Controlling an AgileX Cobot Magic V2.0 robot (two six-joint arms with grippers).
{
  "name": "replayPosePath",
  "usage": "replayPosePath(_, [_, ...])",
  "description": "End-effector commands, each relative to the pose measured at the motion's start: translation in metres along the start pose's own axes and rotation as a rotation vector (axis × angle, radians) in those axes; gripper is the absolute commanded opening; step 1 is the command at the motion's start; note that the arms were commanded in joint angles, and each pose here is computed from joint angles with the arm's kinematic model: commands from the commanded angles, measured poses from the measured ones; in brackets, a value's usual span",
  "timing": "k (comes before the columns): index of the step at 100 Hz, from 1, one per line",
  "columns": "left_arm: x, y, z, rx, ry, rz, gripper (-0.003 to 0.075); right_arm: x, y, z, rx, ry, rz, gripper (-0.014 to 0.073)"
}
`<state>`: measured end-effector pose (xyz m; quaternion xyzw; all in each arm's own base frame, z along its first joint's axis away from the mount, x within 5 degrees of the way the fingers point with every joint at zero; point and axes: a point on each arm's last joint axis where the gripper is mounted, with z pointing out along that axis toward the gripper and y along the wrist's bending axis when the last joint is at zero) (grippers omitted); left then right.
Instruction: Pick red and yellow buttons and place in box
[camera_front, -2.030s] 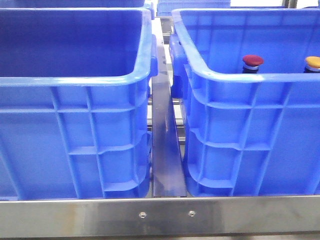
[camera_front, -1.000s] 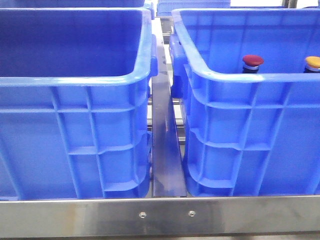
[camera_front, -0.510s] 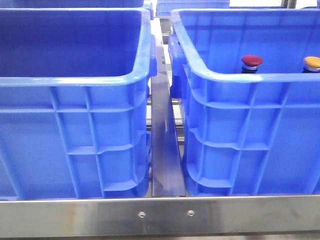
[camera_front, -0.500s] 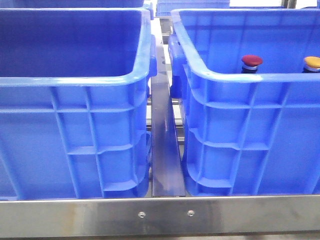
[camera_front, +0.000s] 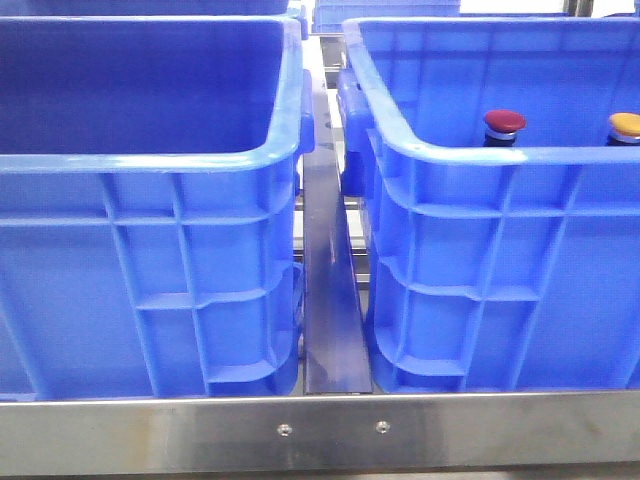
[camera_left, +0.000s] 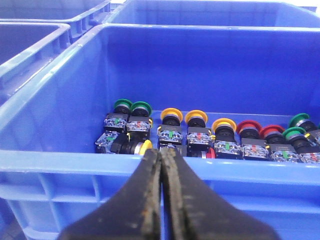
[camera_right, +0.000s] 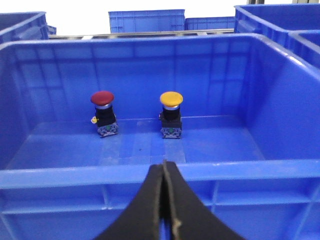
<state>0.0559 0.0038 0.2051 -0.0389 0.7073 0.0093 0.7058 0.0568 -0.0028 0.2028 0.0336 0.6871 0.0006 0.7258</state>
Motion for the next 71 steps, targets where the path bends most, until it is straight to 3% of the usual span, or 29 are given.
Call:
replayPosePath(1, [-0.0008, -0.0001, -0.0017, 0.004, -0.075, -0.009, -0.002, -0.0073, 0.0008, -0.002, -0.009, -0.104, -0.01, -0.0102])
replayPosePath(71, [-0.0008, -0.0001, -0.0017, 0.004, -0.075, -0.009, -0.002, -0.0095, 0.001, -0.0023, -0.011, -0.125, -0.011, -0.0102])
